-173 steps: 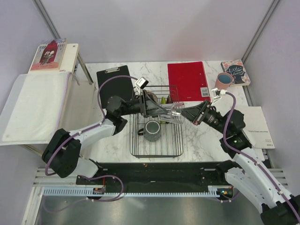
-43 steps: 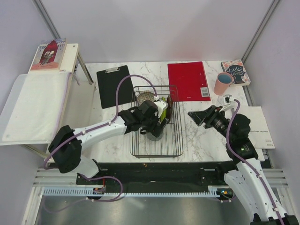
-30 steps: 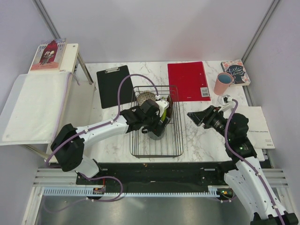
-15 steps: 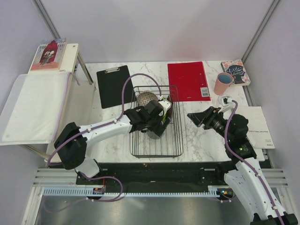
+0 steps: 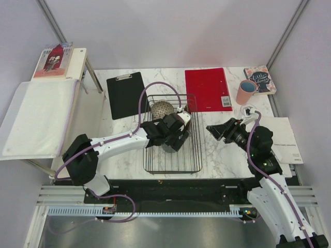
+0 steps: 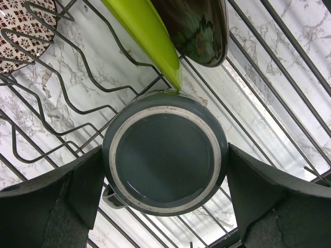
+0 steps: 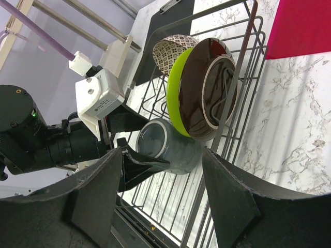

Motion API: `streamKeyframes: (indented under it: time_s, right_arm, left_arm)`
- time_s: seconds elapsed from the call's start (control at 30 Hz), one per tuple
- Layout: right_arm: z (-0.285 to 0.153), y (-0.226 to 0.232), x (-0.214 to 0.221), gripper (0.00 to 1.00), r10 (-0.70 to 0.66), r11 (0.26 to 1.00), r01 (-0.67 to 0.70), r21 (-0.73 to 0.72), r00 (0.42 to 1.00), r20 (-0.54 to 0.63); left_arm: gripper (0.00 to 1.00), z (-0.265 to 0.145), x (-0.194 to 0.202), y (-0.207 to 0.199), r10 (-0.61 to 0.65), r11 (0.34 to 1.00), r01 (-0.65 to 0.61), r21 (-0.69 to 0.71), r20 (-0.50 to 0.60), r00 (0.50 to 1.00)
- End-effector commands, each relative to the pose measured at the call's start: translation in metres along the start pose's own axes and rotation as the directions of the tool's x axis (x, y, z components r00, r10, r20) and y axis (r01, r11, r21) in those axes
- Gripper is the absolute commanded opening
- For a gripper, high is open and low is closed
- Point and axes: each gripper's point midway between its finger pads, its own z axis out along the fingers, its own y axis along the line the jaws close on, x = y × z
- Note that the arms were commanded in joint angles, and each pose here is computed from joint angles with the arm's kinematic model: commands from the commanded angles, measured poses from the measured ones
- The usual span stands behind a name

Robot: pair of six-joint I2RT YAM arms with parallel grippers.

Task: Unload the mixed dishes from the dish rack
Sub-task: Pick up the cup from the dish rack.

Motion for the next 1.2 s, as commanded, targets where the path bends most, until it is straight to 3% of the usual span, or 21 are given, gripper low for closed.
streamKeyframes:
  time_s: [0.0,0.07,0.1,0.2,0.5,0.7,0.8,0.9,0.93,1.1,1.13,1.17]
  right_arm:
    - [-0.001,0.007,-0.005,0.70,-0.014,0.999,0.015,-0.029,1.000,0.024]
    - [-0.002,0.009,-0.006,0.70,-0.016,0.999,0.017,-0.034,1.000,0.025]
    - [-0.002,0.009,-0.006,0.70,-0.016,0.999,0.017,-0.033,1.000,0.026]
    - [-0.003,0.013,-0.009,0.70,-0.020,0.999,0.021,-0.040,0.999,0.031]
    - [-0.006,0.022,-0.020,0.71,-0.031,0.998,0.033,-0.046,0.998,0.049]
    - [-0.008,0.024,-0.021,0.71,-0.031,0.999,0.033,-0.043,0.998,0.051]
    - [-0.011,0.024,-0.024,0.71,-0.040,0.999,0.042,-0.028,0.997,0.060]
    - [-0.016,0.025,-0.036,0.71,-0.056,0.998,0.054,0.016,0.994,0.092]
    - [-0.018,0.031,-0.043,0.72,-0.067,0.998,0.066,0.013,0.992,0.107]
    - [-0.024,0.037,-0.053,0.72,-0.070,0.997,0.067,0.025,0.989,0.131]
    - [-0.025,0.038,-0.054,0.72,-0.072,0.997,0.069,0.027,0.987,0.140]
    - [-0.026,0.036,-0.055,0.72,-0.074,0.997,0.070,0.033,0.986,0.147]
  left_arm:
    - [0.62,-0.003,0.020,0.013,0.059,0.996,-0.064,-0.059,-0.089,0.994]
    - [0.49,-0.011,0.013,0.012,0.048,0.998,-0.051,-0.048,-0.063,0.997]
    - [0.34,-0.013,0.010,0.012,0.044,0.998,-0.046,-0.044,-0.053,0.998]
    - [0.02,-0.028,-0.002,0.008,0.025,1.000,-0.025,-0.011,-0.006,1.000]
    - [0.02,-0.091,-0.047,-0.001,-0.039,0.993,0.020,0.116,0.164,0.986]
    - [0.02,-0.115,-0.064,-0.017,-0.086,0.965,0.027,0.262,0.216,0.973]
    - [0.02,-0.128,-0.076,-0.028,-0.167,0.907,0.050,0.418,0.248,0.954]
    - [0.02,-0.140,-0.081,-0.031,-0.292,0.808,0.118,0.578,0.218,0.931]
    - [0.02,-0.152,-0.089,-0.037,-0.336,0.745,0.116,0.657,0.219,0.916]
    - [0.02,-0.170,-0.100,-0.027,-0.462,0.608,0.129,0.783,0.216,0.860]
    - [0.02,-0.179,-0.101,-0.029,-0.493,0.551,0.149,0.821,0.176,0.852]
    - [0.02,-0.181,-0.109,-0.022,-0.521,0.535,0.112,0.837,0.223,0.824]
